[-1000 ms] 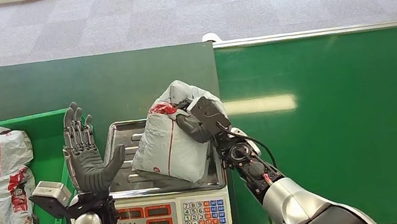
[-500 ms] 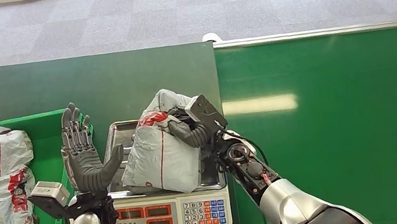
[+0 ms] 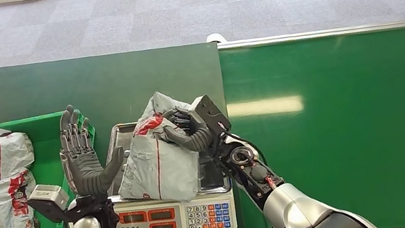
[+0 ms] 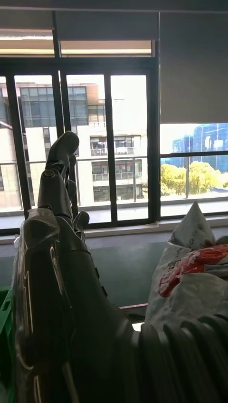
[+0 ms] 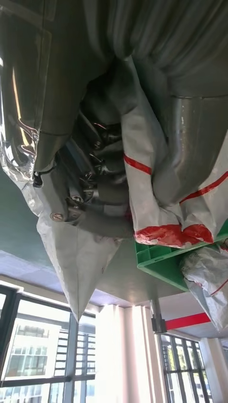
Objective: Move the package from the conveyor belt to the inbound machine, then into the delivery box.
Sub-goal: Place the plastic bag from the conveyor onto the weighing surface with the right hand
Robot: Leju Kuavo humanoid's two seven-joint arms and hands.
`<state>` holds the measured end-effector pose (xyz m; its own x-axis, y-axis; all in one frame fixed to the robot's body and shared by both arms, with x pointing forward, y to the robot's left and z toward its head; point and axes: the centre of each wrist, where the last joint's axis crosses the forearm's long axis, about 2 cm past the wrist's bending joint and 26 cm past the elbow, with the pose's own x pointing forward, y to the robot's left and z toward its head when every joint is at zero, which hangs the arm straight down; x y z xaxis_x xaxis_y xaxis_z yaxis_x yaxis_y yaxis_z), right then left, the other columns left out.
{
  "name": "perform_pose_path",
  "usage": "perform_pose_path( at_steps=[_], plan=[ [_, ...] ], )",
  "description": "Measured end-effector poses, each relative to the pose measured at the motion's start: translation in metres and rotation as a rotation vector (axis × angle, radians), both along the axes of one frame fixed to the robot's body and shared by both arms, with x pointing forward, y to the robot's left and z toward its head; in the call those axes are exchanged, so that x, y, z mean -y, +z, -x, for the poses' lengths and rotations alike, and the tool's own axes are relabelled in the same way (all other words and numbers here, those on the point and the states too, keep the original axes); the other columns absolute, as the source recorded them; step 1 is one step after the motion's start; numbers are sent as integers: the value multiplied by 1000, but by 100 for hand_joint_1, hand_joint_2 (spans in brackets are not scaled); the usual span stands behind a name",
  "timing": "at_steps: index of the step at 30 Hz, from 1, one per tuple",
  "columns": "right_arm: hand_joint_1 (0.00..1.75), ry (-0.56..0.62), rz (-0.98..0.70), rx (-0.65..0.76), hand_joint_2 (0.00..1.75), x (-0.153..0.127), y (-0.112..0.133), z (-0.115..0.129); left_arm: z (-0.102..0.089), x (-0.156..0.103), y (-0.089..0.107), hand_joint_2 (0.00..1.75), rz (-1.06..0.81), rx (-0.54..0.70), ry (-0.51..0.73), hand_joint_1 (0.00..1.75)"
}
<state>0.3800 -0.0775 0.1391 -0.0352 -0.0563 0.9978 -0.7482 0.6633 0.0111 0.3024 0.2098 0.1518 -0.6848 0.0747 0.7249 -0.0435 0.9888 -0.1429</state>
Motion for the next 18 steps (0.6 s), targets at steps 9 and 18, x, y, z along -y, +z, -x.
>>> perform_pose_path(
  at_steps=[9, 18],
  plan=[
    [0, 13, 21, 52, 175, -2, 4, -1, 0, -3, -1, 175, 0, -4, 19, 0],
    [0, 60, 6, 199, 175, -10, 14, 6, 4, -10, -6, 175, 0, -20, 57, 0]
  ],
)
